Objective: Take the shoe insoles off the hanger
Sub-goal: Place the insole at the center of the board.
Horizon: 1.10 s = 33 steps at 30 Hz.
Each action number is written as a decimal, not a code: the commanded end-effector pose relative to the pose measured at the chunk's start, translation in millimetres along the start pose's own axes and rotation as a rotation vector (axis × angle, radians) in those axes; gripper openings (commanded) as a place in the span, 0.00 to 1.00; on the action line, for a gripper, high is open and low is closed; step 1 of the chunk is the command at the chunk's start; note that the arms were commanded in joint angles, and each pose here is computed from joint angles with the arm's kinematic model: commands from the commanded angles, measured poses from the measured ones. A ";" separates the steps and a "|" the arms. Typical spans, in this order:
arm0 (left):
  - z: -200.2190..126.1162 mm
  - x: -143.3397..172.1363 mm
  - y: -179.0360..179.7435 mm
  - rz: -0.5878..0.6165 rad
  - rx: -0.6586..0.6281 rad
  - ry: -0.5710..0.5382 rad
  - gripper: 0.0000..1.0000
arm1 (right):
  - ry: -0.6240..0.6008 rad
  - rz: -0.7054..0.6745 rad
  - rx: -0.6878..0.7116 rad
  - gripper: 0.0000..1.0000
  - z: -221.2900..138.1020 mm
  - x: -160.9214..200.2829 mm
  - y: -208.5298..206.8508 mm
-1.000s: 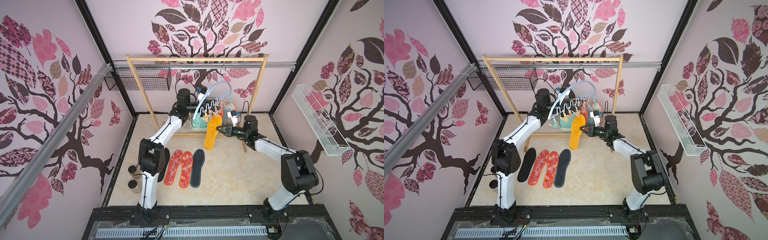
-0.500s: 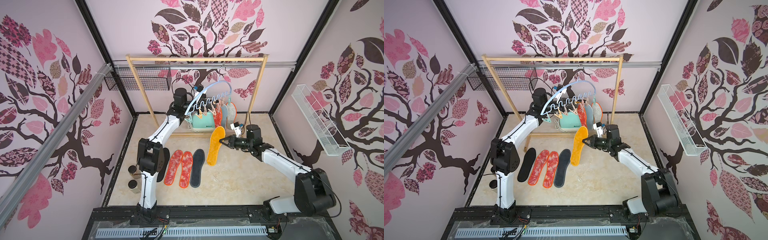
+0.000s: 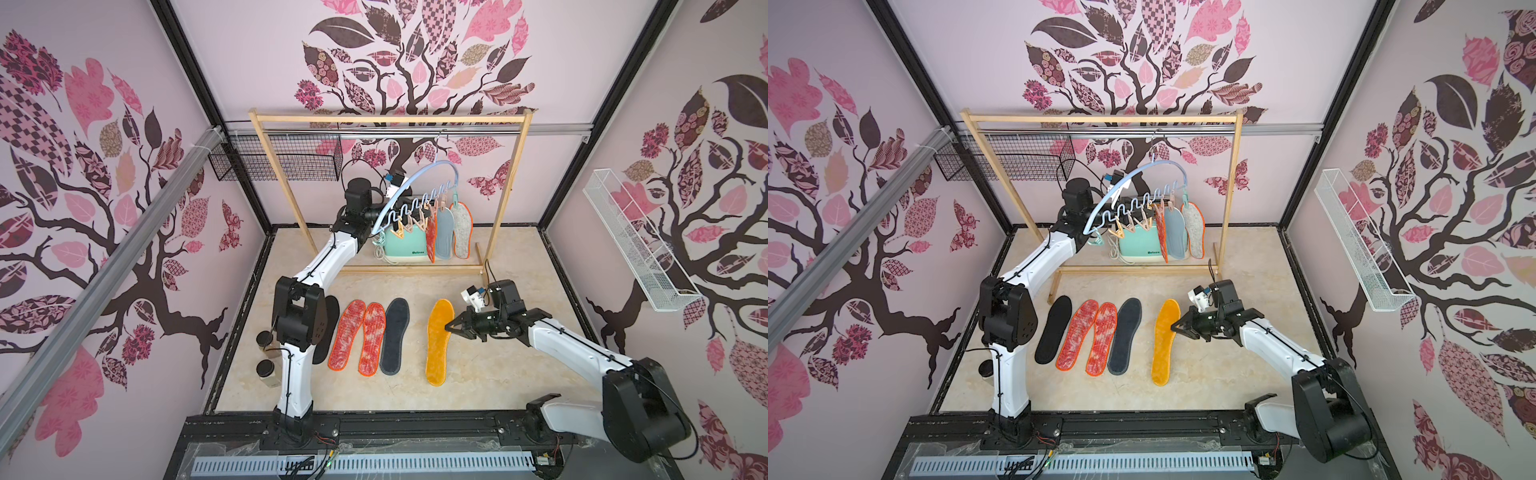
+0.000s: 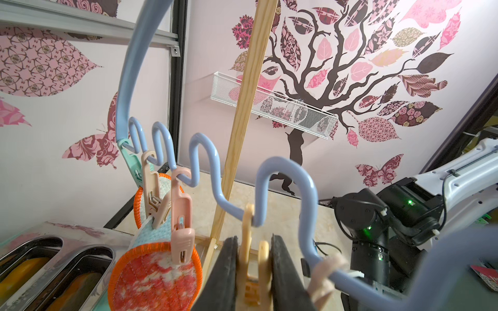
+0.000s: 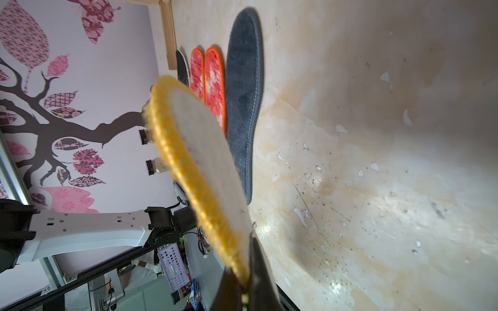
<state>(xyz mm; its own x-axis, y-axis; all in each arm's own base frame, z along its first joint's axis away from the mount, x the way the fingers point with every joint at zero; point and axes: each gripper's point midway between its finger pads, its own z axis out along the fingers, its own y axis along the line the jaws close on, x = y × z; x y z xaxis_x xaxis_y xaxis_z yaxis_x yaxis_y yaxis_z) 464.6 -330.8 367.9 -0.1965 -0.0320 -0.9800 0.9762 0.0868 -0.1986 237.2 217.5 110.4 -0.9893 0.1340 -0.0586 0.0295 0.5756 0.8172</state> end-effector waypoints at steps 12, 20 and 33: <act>-4.9 -0.6 -3.3 0.016 -0.004 0.008 0.09 | 0.092 0.047 0.021 0.00 64.6 -41.1 -7.3; -4.4 5.4 -1.6 -0.005 -0.006 0.022 0.09 | 0.101 0.068 0.078 0.01 82.1 -52.0 -28.3; -4.6 5.7 -2.5 -0.001 -0.002 0.026 0.09 | 0.089 0.034 0.136 0.30 86.5 -64.3 -35.1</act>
<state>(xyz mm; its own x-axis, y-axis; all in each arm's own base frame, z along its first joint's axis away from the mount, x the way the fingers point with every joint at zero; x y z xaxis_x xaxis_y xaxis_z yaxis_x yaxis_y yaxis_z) 465.6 -329.9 364.8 -0.1727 -0.0232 -0.9847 0.9802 0.0940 -0.1741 308.6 258.7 38.4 -0.9944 0.0967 0.0427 0.0959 0.6552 0.7494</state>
